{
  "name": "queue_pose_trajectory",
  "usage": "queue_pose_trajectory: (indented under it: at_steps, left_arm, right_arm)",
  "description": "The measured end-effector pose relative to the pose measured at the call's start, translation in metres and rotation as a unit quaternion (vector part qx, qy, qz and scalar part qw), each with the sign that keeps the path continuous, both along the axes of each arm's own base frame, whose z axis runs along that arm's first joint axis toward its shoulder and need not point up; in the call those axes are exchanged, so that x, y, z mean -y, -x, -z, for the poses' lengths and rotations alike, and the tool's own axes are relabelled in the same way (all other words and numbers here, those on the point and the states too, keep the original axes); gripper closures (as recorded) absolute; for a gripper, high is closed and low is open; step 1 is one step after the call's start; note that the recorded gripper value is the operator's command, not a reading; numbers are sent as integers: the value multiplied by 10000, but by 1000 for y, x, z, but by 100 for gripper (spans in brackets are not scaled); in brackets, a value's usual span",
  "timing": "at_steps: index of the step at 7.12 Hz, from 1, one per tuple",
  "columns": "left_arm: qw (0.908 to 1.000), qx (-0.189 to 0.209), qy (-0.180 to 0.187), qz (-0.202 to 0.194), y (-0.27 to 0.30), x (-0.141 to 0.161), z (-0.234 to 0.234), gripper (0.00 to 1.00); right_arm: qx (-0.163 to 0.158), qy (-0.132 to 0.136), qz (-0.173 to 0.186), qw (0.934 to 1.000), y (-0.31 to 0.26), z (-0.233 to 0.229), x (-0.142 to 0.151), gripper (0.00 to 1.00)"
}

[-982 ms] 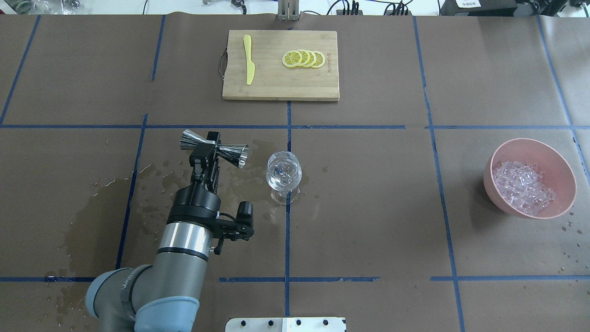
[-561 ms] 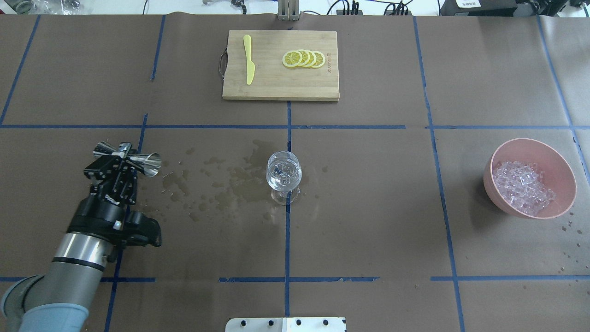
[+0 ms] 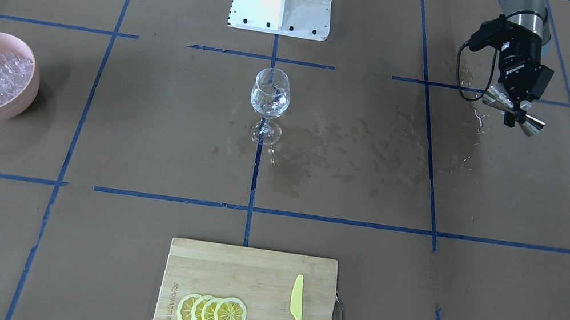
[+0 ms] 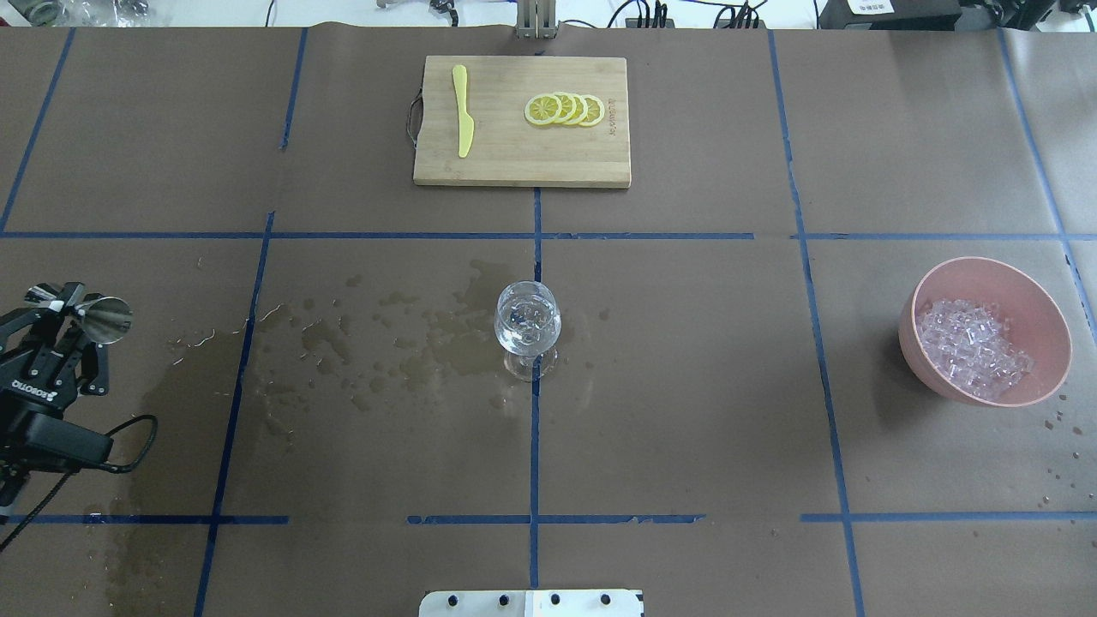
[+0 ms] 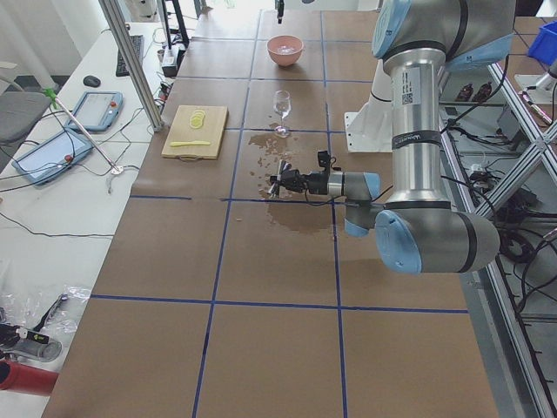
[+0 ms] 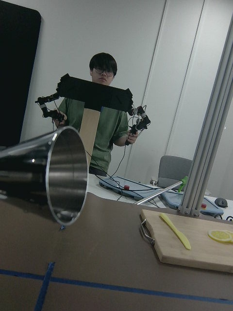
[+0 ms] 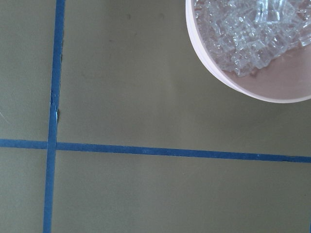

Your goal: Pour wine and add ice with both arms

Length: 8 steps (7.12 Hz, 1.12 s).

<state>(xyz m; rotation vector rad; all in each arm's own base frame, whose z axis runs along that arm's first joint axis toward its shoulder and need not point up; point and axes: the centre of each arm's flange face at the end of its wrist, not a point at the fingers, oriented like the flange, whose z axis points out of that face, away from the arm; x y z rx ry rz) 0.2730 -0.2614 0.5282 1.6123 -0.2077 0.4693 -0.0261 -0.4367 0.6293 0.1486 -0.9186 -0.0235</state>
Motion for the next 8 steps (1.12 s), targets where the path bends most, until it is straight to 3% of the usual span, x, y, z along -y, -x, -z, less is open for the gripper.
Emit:
queue_pose_trajectory:
  at_steps: [3,4,5,6,8]
  left_arm:
    - [9919,-1262,57,-123,19,-7,-26,100]
    - [9850,-1710,89,-196,21,-10,-26,100]
    - [9716,-2339,146,-328,22,-16,-27,100]
    - [9492,-3094,269,-502,20,-23,-27,100]
    - [8857,-4527,575,-853,17,-38,-30,100]
  right_arm:
    - [11,13,4,10000,0,0,-1,0]
    - [13,13,7,10000,0,0,-1,0]
    - [15,17,7,10000,0,-1,-1,0]
    - [14,17,9,10000,0,-1,-1,0]
    - [6,20,13,10000,0,-2,-2,0]
